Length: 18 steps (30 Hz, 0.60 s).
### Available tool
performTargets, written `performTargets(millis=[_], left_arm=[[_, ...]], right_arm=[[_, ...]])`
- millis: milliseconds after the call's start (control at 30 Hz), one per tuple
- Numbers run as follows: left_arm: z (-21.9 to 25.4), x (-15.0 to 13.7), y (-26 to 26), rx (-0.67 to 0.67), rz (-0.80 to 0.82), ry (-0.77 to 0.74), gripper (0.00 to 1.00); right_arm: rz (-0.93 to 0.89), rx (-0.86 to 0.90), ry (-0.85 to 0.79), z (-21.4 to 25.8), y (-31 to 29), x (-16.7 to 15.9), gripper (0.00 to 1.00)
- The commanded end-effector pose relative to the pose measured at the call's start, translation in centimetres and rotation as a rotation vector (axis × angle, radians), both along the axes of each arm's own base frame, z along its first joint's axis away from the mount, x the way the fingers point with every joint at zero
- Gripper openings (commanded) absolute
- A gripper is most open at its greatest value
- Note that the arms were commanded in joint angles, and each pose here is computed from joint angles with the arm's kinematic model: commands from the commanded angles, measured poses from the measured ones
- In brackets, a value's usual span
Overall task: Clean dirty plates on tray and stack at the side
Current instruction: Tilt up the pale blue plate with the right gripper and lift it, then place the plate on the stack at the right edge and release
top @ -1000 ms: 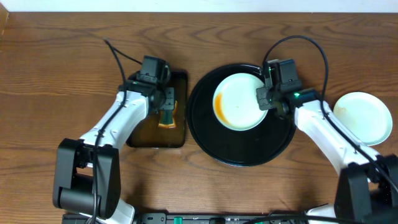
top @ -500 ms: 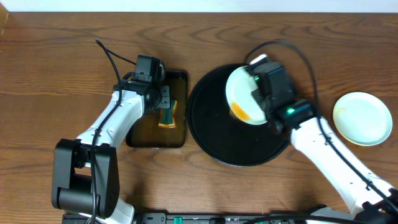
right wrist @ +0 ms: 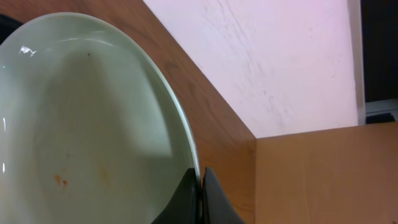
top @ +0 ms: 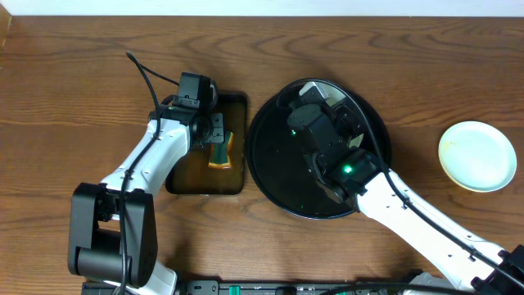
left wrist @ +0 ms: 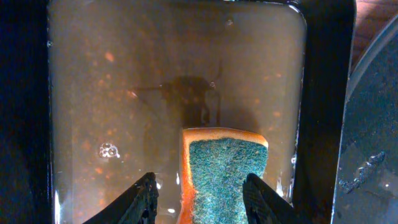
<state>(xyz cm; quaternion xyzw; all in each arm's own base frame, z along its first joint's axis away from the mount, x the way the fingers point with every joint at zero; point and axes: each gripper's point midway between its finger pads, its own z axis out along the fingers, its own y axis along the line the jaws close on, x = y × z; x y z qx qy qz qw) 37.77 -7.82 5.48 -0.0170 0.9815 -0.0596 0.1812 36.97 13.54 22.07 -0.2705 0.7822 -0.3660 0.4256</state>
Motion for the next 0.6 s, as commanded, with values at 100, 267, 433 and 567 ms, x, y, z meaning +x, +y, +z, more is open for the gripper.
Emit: performTargets(millis=[100, 267, 433, 567], left_arm=[[0.5, -0.1, 0.3, 0.002, 0.016, -0.012, 0.46], [0.5, -0.1, 0.3, 0.002, 0.016, -0.012, 0.46], [0.5, -0.1, 0.3, 0.002, 0.017, -0.010, 0.46], [0.5, -0.2, 0.4, 0.003, 0.017, -0.004, 0.46]], right_arm=[[-0.047, 0.020, -0.054, 1.3, -0.8, -0.1, 0.01], [-0.174, 0.223, -0.047, -0.5, -4.3, 1.1, 0.01], [-0.349, 0.400, -0.030, -2.4, -10.0, 2.1, 0.01], [-0.508, 0.453, -0.081, -2.4, -16.0, 2.4, 0.01]])
